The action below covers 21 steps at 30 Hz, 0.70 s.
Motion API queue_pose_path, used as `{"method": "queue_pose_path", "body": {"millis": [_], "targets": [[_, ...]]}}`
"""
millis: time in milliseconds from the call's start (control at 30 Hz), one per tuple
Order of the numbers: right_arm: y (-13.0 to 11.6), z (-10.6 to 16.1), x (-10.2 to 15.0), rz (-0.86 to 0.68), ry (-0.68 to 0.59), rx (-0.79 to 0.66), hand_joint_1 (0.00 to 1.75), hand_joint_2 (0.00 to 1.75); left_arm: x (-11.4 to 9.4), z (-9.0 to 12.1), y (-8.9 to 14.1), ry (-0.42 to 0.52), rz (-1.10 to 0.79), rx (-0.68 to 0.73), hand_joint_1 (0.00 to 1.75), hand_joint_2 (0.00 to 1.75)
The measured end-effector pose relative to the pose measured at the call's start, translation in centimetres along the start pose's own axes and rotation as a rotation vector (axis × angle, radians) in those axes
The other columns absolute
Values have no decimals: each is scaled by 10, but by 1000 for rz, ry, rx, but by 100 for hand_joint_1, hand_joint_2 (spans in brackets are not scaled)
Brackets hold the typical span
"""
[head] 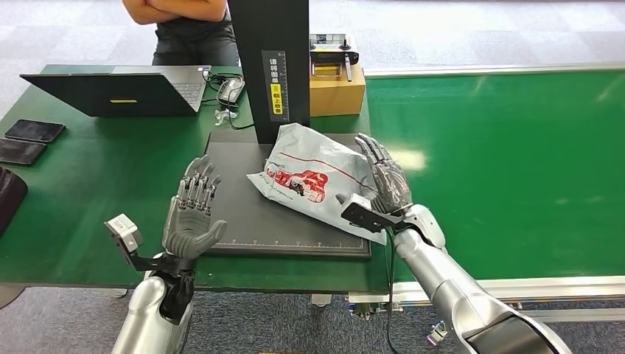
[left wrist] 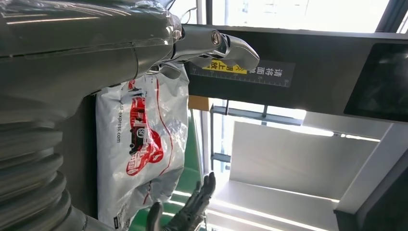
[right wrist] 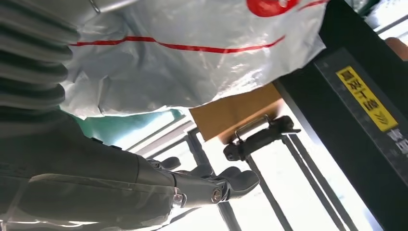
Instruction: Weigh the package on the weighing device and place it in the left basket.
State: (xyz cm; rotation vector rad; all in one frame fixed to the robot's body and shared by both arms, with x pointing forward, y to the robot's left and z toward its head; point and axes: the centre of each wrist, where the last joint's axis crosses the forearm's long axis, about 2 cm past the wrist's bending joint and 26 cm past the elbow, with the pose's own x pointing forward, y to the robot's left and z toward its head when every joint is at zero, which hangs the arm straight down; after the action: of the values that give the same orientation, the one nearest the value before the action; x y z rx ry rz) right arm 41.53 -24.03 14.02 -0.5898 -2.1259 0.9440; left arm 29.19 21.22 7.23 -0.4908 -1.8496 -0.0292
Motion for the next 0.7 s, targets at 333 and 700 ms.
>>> {"method": "queue_pose_path", "body": {"millis": [333, 700], "targets": [[4, 5, 13, -165, 0, -97, 0, 175, 0, 1, 2, 6, -1, 2, 0, 175], [7, 24, 33, -533, 78, -120, 0, 175, -1, 4, 3, 7, 27, -22, 0, 175]]}}
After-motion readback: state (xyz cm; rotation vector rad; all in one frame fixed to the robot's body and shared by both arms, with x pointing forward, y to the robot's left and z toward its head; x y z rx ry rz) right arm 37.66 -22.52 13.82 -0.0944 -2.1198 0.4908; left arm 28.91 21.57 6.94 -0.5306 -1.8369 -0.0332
